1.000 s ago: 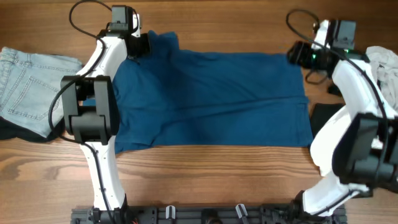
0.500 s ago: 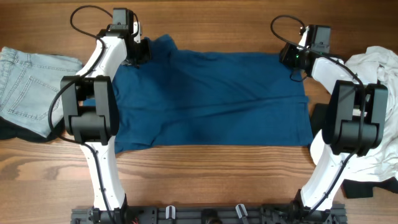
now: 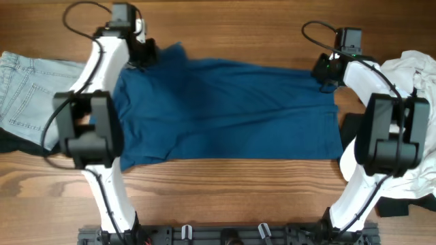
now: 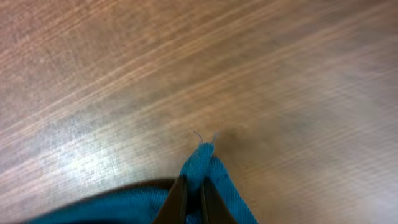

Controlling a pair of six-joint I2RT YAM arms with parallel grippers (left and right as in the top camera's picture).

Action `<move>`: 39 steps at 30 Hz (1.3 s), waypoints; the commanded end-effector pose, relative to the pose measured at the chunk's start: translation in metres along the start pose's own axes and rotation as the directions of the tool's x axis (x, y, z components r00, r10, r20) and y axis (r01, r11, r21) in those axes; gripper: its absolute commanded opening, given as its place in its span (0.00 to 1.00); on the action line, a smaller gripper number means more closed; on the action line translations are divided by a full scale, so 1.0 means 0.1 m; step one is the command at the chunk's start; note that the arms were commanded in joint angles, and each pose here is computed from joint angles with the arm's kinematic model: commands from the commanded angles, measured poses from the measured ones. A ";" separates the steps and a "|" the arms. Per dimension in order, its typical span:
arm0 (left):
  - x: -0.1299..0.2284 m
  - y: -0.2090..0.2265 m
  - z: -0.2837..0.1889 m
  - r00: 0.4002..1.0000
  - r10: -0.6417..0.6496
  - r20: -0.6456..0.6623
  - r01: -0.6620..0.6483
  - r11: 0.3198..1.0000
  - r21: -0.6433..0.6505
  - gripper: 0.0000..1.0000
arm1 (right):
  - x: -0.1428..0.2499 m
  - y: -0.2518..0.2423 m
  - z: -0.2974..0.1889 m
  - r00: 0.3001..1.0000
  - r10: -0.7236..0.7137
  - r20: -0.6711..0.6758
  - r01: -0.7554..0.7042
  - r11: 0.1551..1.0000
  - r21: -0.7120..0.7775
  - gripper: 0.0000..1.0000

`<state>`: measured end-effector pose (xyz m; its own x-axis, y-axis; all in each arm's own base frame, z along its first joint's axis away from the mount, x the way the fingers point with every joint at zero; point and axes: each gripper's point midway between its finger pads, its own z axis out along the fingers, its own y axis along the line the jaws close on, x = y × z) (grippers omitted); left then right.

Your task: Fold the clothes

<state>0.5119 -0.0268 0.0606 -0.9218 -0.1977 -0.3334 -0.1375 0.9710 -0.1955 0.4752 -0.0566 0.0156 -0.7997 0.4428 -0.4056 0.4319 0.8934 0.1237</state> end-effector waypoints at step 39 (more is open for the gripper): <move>1.72 0.49 -1.34 0.779 -0.182 -0.599 0.079 0.978 -0.194 0.18 | 1.05 -0.86 -1.30 0.891 -0.063 -0.449 0.197 0.946 0.258 0.46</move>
<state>0.2910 -0.0008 0.1181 -0.8951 -0.2441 0.3730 -0.2795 0.9592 -0.0430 0.3041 -0.0747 0.0792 -0.9338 0.3560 0.0364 0.3401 0.9145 -0.2189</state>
